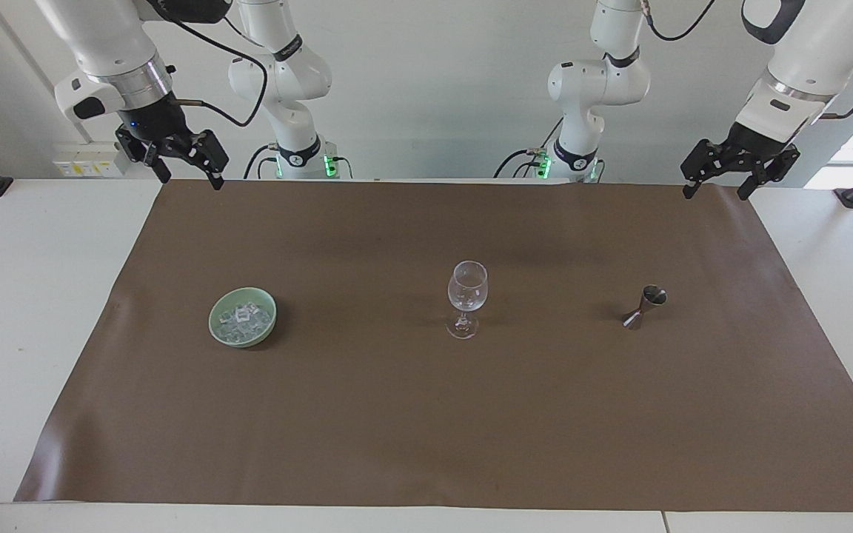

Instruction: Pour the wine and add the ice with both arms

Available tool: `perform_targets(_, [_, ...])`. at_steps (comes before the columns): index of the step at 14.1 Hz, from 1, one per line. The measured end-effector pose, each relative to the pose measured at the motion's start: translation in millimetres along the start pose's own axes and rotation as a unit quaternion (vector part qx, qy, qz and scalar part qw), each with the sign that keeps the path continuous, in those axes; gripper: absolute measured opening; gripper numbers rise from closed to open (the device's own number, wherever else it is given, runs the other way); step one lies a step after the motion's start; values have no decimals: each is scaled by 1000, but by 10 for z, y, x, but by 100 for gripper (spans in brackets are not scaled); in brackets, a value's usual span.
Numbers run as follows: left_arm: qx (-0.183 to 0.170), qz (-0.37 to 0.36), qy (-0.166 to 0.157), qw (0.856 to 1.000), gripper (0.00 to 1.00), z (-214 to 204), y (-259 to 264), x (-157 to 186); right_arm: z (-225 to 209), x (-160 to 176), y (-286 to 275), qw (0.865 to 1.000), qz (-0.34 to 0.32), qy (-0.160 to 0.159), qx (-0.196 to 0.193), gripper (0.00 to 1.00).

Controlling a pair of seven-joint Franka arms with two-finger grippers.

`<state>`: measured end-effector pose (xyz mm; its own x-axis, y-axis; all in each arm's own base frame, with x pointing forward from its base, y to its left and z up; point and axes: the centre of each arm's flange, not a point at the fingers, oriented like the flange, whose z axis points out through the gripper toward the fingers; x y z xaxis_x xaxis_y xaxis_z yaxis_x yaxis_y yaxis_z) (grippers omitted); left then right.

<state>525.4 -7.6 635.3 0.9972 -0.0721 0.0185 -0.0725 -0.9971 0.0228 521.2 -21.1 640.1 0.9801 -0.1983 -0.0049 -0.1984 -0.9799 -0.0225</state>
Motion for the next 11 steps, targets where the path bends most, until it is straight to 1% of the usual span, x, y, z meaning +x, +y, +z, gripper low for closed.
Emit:
perform_targets(8, [-1,2,-16,1000,100,52,21,-38,8,-3,1,1000,0,-1,0,100])
perform_targets(11, [-1,9,-16,1000,100,39,97,-45,39,-6,3,1000,0,-2,0,100])
